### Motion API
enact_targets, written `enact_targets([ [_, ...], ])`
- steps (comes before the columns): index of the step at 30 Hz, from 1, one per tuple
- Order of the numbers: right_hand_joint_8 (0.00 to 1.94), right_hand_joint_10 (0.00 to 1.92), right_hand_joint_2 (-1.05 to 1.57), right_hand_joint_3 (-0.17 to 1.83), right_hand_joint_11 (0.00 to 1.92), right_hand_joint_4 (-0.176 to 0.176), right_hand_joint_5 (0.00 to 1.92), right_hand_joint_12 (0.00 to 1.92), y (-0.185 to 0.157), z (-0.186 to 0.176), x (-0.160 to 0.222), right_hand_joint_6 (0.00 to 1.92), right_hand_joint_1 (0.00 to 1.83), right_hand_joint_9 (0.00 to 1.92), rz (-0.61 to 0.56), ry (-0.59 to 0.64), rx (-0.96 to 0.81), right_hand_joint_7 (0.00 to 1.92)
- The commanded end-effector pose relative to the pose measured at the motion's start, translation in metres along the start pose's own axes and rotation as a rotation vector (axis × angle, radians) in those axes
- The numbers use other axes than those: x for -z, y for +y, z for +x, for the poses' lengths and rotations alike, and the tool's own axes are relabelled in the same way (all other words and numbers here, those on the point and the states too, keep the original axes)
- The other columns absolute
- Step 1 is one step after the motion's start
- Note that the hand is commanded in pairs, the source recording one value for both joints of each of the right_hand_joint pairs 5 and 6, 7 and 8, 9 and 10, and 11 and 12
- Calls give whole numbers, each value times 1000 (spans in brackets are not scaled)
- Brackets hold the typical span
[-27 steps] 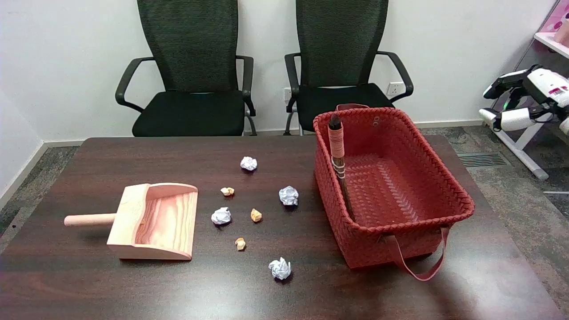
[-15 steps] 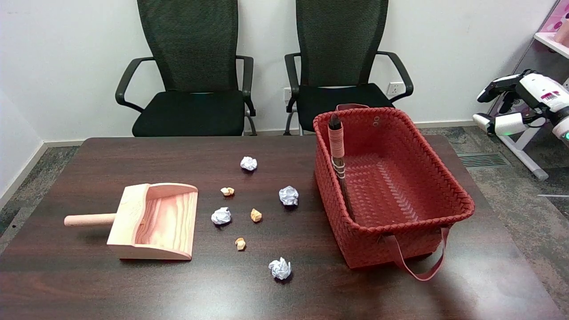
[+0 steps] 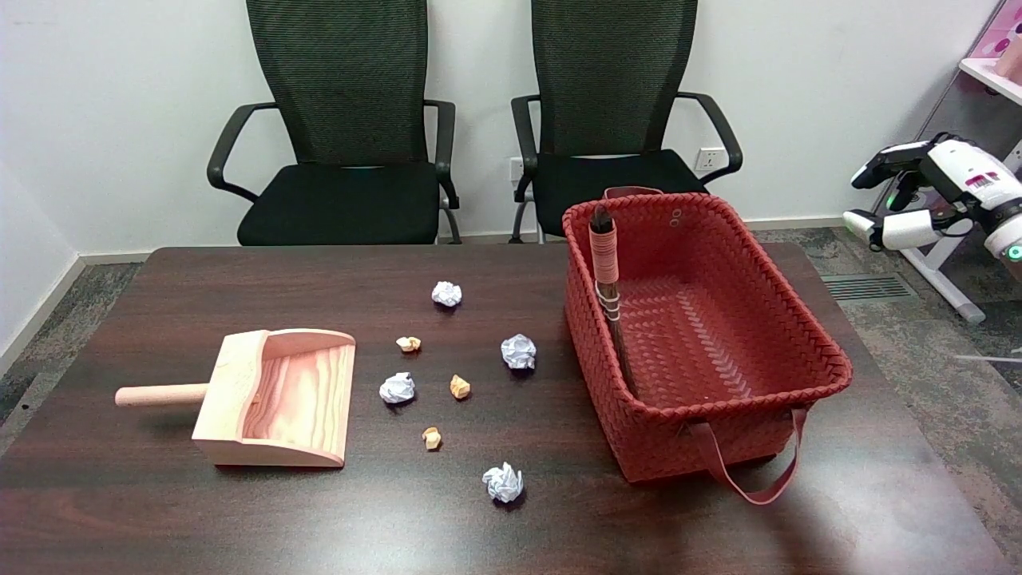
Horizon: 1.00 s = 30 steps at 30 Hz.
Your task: Pick up the broom by its handle.
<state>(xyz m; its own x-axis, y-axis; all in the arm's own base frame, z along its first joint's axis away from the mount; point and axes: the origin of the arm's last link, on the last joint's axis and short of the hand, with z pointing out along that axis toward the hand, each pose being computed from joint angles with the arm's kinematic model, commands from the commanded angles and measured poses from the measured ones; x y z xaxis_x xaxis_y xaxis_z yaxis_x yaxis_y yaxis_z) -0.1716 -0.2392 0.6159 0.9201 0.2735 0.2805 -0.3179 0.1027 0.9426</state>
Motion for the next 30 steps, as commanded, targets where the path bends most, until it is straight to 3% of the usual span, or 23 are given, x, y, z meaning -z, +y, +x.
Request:
enact_targets([
  [1, 737, 634, 565, 851, 1017, -176, 737, 1017, -16, -20, 10, 737, 971, 634, -29, 6, -108, 737],
  [14, 745, 638, 576, 868, 1025, -176, 745, 1025, -52, -16, 16, 745, 968, 638, 78, 123, -424, 745],
  [24, 704, 606, 531, 857, 969, -176, 704, 969, -81, -12, 16, 704, 983, 606, 220, 126, -728, 704],
  [30, 679, 595, 474, 872, 954, -176, 679, 954, -99, -15, 12, 679, 989, 595, 291, 65, -851, 679],
])
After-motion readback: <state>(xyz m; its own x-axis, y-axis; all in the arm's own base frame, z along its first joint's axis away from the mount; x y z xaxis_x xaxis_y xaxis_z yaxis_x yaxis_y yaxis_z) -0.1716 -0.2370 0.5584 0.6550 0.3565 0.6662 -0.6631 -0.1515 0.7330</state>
